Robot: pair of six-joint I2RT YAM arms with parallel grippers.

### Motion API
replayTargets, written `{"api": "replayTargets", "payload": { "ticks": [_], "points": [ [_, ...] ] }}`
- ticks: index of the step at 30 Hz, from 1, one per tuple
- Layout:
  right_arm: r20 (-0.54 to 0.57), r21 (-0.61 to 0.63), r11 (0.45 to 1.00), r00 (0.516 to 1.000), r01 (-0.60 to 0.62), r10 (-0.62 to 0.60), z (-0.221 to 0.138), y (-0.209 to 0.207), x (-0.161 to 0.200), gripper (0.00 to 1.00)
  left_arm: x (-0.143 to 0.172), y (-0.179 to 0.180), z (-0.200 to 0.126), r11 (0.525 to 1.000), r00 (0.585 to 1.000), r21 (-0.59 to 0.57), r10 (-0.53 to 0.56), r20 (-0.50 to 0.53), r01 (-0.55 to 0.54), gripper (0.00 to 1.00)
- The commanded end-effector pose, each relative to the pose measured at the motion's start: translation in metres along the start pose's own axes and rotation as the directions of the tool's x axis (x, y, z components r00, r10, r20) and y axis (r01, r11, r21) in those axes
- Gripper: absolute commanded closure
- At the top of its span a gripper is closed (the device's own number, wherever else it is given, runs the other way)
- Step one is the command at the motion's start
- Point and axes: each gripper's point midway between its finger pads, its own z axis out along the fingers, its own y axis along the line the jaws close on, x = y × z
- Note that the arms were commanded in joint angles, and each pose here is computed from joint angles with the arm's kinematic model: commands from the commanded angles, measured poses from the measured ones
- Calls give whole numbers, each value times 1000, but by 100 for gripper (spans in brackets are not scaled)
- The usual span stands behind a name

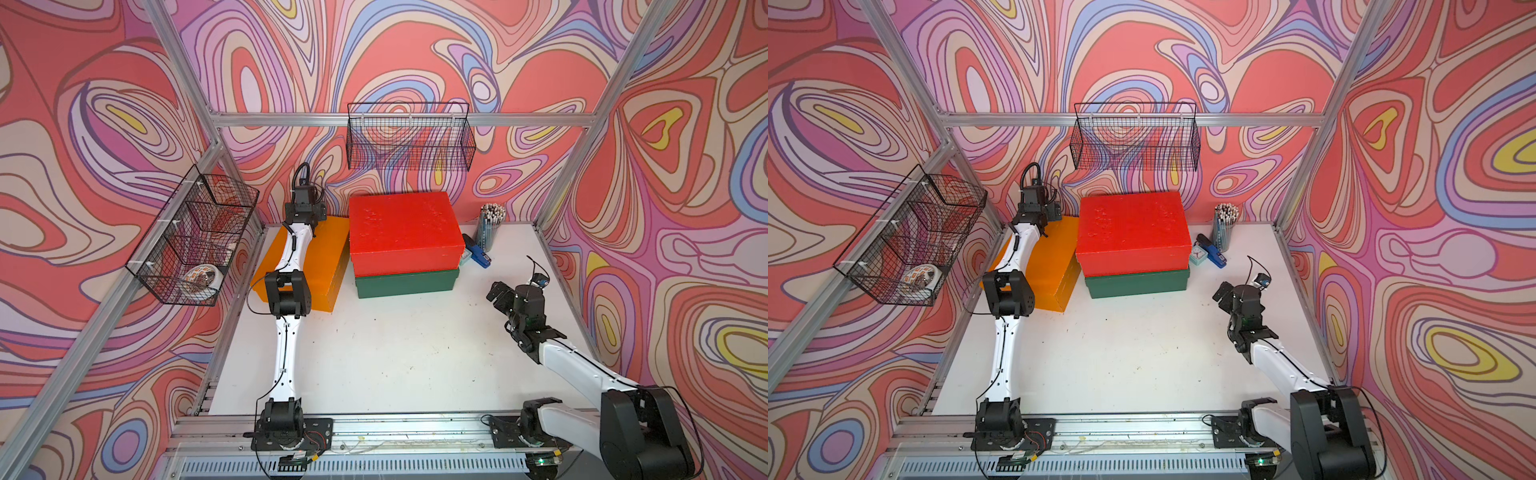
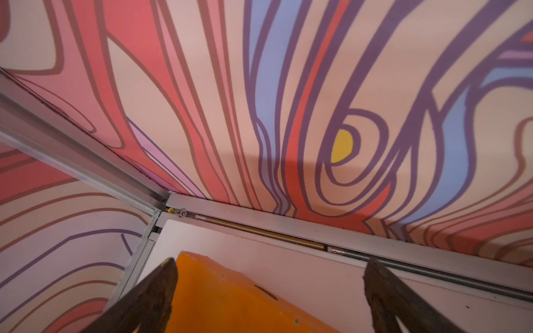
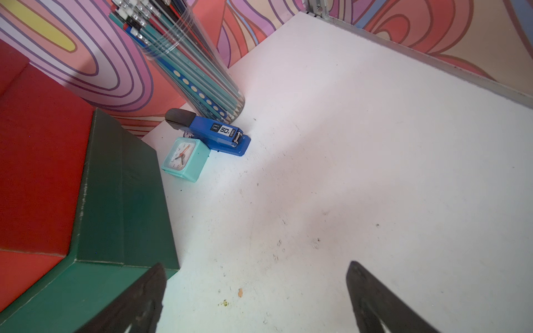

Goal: Stack the shoeboxes
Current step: Move the shoebox to the center of the board.

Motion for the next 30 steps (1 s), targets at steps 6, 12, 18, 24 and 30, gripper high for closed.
{"api": "replayTargets", "payload": {
  "ticks": [6,12,18,24,30],
  "points": [
    [5,-3,1000,1000,9,-9,2,4,-6,2,47,32,-10,999,984,-46,-25,-175,17,9],
    [13,-12,1000,1000,5,-5,-3,4,-9,2,74,53,-30,992,953,-74,-115,-280,98,17],
    [-43,-133,991,999,-35,30,-23,22,-2,3,96,55,-61,967,902,-93,-254,-349,236,19],
    [-103,-311,948,994,-70,40,-59,46,6,2,125,63,-96,920,824,-158,-391,-411,358,20],
    [-155,-502,864,987,-40,-45,-99,95,36,2,157,77,-127,894,766,-199,-446,-462,401,22]
  ]
}}
